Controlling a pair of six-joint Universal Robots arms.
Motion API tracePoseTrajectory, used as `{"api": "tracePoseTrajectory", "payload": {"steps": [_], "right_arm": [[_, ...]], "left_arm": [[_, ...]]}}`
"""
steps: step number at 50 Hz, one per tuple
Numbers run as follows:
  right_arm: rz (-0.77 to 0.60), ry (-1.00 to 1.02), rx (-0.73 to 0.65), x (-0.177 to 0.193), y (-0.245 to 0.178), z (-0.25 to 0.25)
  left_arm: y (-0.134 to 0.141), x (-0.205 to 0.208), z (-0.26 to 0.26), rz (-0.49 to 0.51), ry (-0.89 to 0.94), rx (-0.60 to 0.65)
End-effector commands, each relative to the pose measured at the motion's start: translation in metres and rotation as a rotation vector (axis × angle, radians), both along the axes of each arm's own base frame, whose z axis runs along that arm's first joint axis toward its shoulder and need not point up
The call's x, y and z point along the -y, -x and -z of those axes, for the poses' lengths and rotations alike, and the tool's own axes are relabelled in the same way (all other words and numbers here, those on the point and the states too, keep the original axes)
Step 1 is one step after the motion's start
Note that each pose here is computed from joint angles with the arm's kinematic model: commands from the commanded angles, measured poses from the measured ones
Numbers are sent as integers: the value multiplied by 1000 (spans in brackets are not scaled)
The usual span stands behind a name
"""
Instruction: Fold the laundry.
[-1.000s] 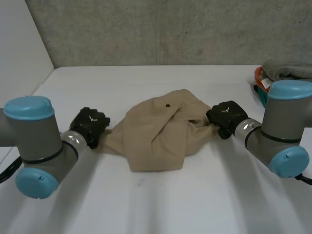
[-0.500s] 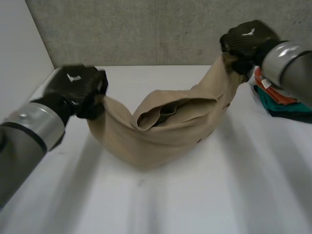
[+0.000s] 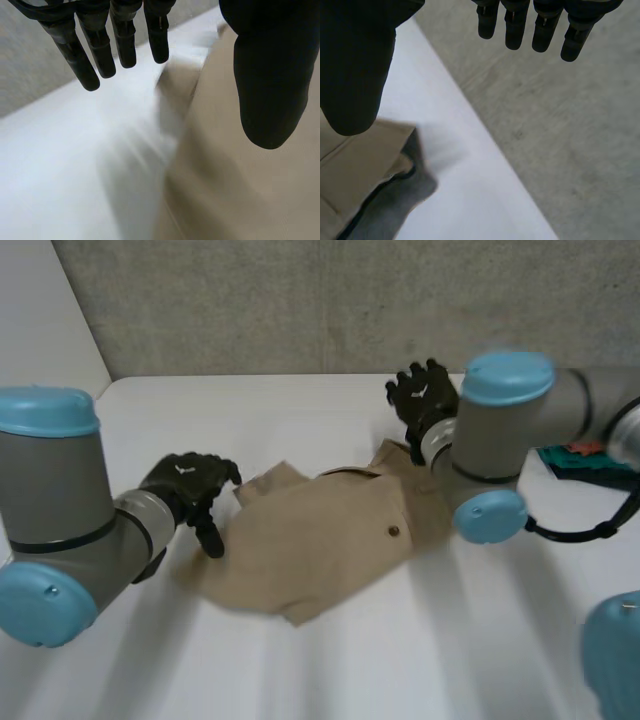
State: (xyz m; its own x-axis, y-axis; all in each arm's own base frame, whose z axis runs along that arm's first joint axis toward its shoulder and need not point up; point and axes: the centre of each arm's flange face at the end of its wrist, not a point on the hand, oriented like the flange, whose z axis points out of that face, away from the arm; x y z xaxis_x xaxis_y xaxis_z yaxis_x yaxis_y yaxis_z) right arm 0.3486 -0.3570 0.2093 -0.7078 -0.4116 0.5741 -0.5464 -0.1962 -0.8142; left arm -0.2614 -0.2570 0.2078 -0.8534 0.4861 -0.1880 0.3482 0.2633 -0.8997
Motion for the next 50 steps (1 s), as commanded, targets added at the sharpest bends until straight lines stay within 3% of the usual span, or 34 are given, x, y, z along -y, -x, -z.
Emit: {"api": "tracePoseTrajectory", "payload": {"steps": [1, 12, 22, 32, 44, 48, 50], "right_arm": [[-95, 3, 89, -13, 26, -63], [-219, -186, 103, -8, 47, -65], [-288, -340, 96, 18, 34, -6], [-326, -328, 6, 26, 21, 37], [-364, -274, -82, 25, 7, 69], [-338, -158, -60, 36, 0, 56], [-277, 7, -6, 52, -5, 29]], "left_arm": [[-13, -3, -44, -39, 131, -44], [-27, 21, -45, -9, 131, -69], [-24, 28, 15, 9, -108, -9], [-10, 28, 48, 22, -184, 35], [5, 37, 50, 29, -143, 48], [13, 50, 34, 31, -65, 41], [17, 64, 8, 19, 47, 41]]}}
